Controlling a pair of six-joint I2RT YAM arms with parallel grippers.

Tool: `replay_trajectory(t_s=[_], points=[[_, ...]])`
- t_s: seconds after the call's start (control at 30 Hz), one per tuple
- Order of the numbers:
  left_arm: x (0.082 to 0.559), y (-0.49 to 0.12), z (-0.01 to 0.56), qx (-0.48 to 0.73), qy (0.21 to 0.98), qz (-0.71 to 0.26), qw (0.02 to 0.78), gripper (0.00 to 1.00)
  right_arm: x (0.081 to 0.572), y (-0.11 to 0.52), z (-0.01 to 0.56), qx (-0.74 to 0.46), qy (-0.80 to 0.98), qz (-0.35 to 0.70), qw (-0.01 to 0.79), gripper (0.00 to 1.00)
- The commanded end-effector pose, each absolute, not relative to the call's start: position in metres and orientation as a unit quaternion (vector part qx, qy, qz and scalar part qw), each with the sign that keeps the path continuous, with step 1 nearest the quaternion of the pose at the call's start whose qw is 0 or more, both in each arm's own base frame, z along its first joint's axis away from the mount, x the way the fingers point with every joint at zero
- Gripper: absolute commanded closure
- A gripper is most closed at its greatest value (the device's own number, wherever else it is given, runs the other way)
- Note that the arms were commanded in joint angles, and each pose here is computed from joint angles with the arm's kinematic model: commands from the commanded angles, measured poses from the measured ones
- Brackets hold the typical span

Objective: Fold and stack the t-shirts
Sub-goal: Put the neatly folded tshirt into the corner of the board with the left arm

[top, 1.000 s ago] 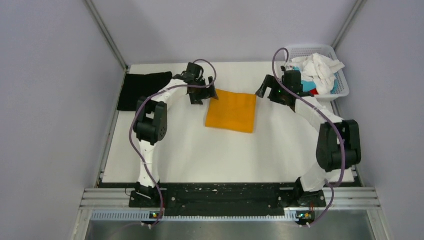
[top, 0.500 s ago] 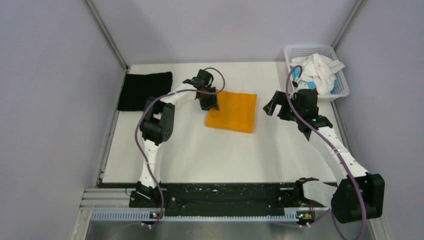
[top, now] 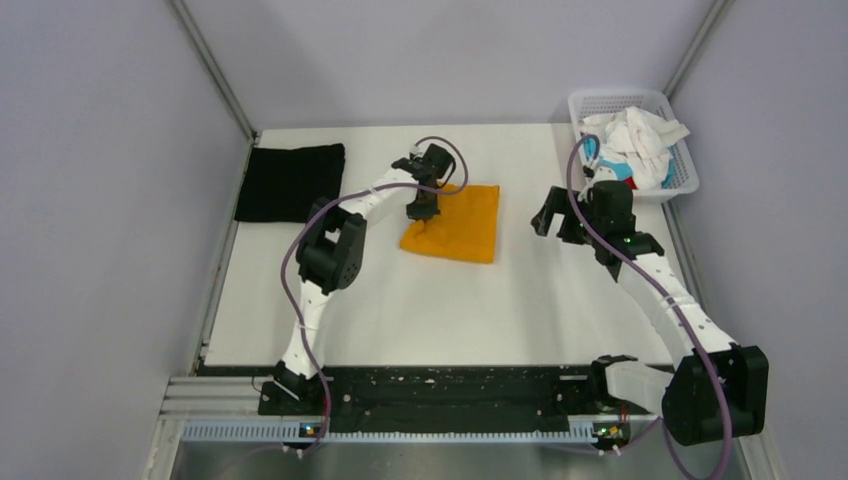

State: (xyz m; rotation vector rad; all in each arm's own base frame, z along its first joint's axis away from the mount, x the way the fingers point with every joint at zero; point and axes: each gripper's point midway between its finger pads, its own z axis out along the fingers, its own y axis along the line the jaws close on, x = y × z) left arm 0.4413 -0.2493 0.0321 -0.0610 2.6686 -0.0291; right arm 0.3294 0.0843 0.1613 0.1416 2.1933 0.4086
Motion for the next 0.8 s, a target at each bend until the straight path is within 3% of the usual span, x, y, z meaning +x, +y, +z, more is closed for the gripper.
replay_trajectory(t_s=[0.0,0.43,0.77], points=[[0.455,-0.179,0.063,-0.021,0.949,0.135,0.284,1.00,0.336,0.082,0.162,0.047,0.881,0.157,0.444,0.01],[0.508,-0.088,0.171,0.009,0.889,0.208,0.408,1.00,0.338,0.067,0.171,0.061,0.872,0.120,0.471,0.01],[0.543,-0.012,0.237,-0.006,0.851,0.268,0.451,1.00,0.334,0.054,0.181,0.069,0.858,0.093,0.500,0.01]])
